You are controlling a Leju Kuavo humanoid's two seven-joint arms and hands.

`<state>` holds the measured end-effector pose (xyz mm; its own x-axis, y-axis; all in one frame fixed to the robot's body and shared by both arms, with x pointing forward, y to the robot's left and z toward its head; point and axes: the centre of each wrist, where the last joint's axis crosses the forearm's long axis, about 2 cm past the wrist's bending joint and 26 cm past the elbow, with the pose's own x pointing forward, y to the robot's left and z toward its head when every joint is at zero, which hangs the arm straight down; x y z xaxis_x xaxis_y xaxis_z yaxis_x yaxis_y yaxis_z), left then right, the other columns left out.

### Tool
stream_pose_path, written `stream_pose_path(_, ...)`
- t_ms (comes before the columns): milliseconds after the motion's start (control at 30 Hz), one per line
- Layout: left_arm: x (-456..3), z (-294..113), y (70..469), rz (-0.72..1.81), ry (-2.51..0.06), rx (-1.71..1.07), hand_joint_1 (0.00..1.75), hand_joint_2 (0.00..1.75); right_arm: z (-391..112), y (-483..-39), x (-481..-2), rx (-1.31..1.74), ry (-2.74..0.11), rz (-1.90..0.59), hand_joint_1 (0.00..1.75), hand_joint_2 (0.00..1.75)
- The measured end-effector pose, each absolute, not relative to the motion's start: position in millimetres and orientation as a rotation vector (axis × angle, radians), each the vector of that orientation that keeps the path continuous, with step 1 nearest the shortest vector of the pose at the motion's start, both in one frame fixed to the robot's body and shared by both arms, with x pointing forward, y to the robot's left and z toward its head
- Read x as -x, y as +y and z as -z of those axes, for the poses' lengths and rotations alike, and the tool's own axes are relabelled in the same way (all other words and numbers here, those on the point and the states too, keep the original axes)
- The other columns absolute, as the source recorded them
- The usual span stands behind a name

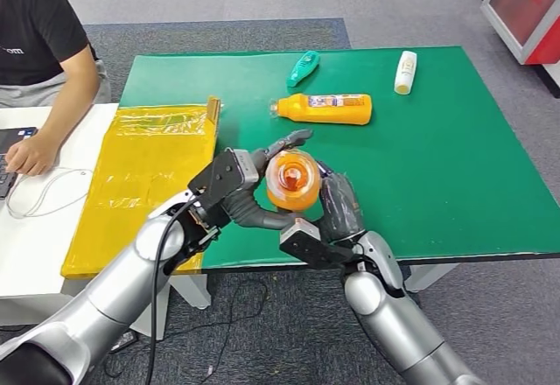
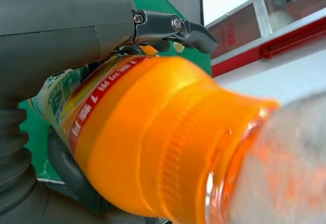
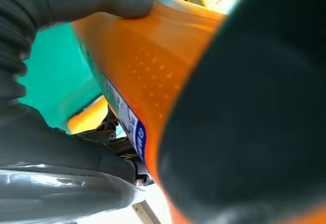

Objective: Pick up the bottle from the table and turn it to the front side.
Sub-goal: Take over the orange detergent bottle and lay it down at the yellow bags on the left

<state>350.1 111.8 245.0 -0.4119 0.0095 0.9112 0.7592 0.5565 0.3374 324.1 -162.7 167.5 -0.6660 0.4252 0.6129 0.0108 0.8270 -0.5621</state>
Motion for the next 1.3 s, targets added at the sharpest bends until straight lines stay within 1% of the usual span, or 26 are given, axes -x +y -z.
stream_pose_path(67, -350, -244, 112, 0.977, -1.824, 0.621, 0.00, 1.75, -167, -163, -325, 0.295, -2.213, -0.670, 1.75, 1.75)
stream_pose_path(167, -349, -242, 112, 1.011, -1.844, 0.602, 1.20, 1.75, -167, -163, -326, 0.268, -2.208, -0.662, 1.75, 1.75)
stream_pose_path(200, -349, -241, 112, 1.020, -1.850, 0.598, 1.64, 1.75, -166, -163, -326, 0.262, -2.207, -0.662, 1.75, 1.75)
stream_pose_path(300, -349, -240, 113, 1.025, -1.862, 0.590, 1.75, 1.75, -166, -163, -327, 0.250, -2.205, -0.663, 1.75, 1.75)
stream_pose_path(800, -345, -235, 110, 0.953, -1.967, 0.500, 1.75, 1.75, -169, -160, -329, 0.209, -2.206, -0.653, 1.75, 1.75)
stream_pose_path(833, -345, -234, 110, 0.944, -1.969, 0.503, 1.75, 1.75, -169, -160, -329, 0.208, -2.207, -0.652, 1.69, 1.75)
stream_pose_path(867, -344, -234, 110, 0.937, -1.969, 0.508, 1.75, 1.75, -169, -160, -329, 0.206, -2.207, -0.650, 1.40, 1.75)
stream_pose_path(933, -342, -234, 110, 0.919, -1.971, 0.520, 1.75, 1.75, -169, -160, -329, 0.203, -2.206, -0.642, 0.56, 1.75)
stream_pose_path(967, -341, -234, 111, 0.906, -1.974, 0.527, 1.75, 1.75, -169, -160, -329, 0.200, -2.205, -0.635, 0.19, 1.75)
stream_pose_path(1000, -340, -234, 111, 0.888, -1.979, 0.536, 1.75, 1.75, -169, -160, -329, 0.196, -2.205, -0.626, 0.06, 1.75)
stream_pose_path(1300, -329, -241, 115, 0.778, -2.038, 0.587, 1.75, 1.75, -168, -159, -329, 0.174, -2.201, -0.583, 0.00, 1.75)
